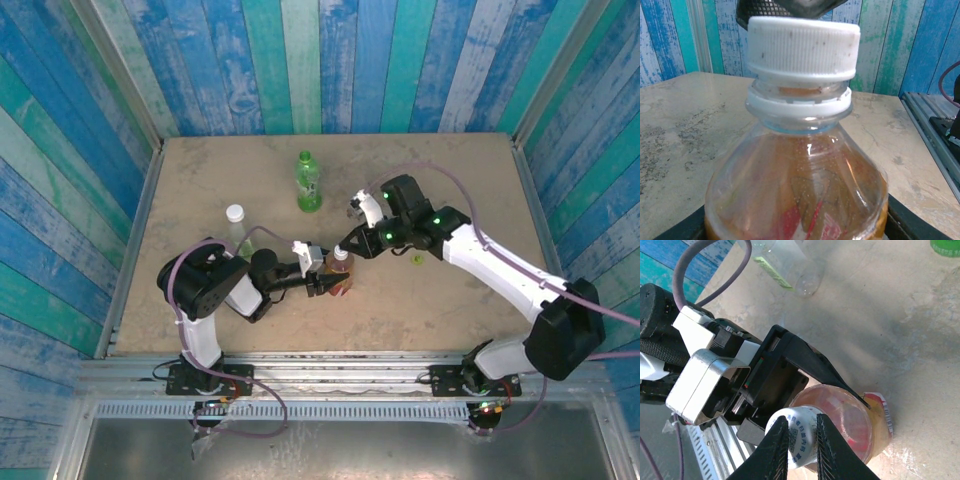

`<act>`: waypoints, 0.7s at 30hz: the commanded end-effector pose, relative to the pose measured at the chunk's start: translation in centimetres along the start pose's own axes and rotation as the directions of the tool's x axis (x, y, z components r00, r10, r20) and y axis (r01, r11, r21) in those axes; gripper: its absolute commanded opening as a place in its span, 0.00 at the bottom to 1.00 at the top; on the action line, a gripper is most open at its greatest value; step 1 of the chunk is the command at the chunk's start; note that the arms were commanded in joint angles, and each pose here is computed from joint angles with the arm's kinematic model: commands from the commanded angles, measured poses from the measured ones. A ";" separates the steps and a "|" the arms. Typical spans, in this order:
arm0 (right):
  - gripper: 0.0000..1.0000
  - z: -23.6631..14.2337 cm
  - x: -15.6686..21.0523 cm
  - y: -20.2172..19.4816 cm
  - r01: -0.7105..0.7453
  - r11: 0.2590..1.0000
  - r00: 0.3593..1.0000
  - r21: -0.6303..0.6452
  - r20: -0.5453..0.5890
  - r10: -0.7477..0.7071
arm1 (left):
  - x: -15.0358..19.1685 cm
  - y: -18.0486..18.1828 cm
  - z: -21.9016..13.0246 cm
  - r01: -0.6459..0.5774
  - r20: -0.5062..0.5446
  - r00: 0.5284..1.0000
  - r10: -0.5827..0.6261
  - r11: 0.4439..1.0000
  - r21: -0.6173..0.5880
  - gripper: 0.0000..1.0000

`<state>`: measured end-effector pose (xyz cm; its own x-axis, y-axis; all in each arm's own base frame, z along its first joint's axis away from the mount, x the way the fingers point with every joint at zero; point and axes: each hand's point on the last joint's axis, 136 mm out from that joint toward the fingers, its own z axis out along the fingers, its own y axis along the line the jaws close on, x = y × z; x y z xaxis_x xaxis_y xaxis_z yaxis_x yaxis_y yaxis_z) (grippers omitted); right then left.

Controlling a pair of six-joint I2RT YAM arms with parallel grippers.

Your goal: Screw on the bottle caps

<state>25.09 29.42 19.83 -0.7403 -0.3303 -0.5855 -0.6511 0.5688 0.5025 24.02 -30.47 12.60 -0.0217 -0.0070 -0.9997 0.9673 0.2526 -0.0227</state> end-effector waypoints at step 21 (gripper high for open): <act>0.33 -0.6 -1.5 -0.1 -0.027 0.999 1.000 -0.017 -0.010 0.027 | 2.1 1.1 -0.2 0.045 -0.073 0.996 -0.049 0.997 -0.061 0.54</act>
<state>25.89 28.72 21.22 -0.7636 -0.2919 -0.5760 -0.6165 0.5948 0.5159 24.31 -30.40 12.54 -0.0375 -0.0088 -0.9993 0.9625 0.2684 -0.0385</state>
